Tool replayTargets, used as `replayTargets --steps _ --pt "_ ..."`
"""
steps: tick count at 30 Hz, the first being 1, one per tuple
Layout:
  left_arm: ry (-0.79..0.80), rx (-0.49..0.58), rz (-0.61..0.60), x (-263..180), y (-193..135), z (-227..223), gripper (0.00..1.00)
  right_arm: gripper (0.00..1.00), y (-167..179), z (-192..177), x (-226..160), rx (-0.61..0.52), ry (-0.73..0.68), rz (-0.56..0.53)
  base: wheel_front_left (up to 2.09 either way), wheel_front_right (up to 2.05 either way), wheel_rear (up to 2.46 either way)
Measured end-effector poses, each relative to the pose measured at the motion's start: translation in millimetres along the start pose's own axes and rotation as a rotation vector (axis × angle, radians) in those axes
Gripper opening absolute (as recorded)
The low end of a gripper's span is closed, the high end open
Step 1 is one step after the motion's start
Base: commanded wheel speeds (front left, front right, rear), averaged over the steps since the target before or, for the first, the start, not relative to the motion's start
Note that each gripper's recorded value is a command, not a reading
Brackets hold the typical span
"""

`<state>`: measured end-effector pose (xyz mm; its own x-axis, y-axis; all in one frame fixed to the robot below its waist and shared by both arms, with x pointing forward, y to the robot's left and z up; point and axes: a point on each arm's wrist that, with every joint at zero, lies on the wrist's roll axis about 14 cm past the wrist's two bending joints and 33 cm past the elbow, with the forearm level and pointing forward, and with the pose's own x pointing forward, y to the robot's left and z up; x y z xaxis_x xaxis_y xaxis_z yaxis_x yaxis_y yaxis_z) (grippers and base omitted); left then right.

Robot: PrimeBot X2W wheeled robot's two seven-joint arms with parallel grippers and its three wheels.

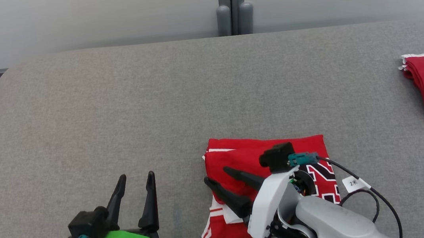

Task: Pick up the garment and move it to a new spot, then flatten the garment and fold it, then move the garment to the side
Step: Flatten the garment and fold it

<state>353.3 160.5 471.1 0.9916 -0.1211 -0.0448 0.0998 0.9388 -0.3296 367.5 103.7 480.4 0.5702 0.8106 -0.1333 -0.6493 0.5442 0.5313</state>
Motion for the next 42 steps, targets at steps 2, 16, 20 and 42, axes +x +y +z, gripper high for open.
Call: replayTargets --steps 2,16,20,42 --pt "-0.005 -0.001 -0.003 1.0 -1.1 1.1 1.00 1.00 -3.7 10.7 1.4 -0.034 -0.039 -0.008 0.00 0.00 0.00" --pt "-0.026 0.011 -0.079 14.7 -25.5 5.7 1.00 1.00 -82.2 107.6 -37.3 -0.355 -0.331 -0.281 0.00 0.00 0.00" --pt "-0.034 0.007 -0.091 16.2 -30.1 7.4 1.00 0.50 -91.9 105.3 -58.7 -0.413 -0.353 -0.340 0.00 0.00 0.00" --pt "-0.053 0.013 -0.004 1.4 -2.6 11.7 1.00 0.00 -83.1 -20.6 -60.4 -0.464 -0.014 -0.275 0.00 0.00 0.00"
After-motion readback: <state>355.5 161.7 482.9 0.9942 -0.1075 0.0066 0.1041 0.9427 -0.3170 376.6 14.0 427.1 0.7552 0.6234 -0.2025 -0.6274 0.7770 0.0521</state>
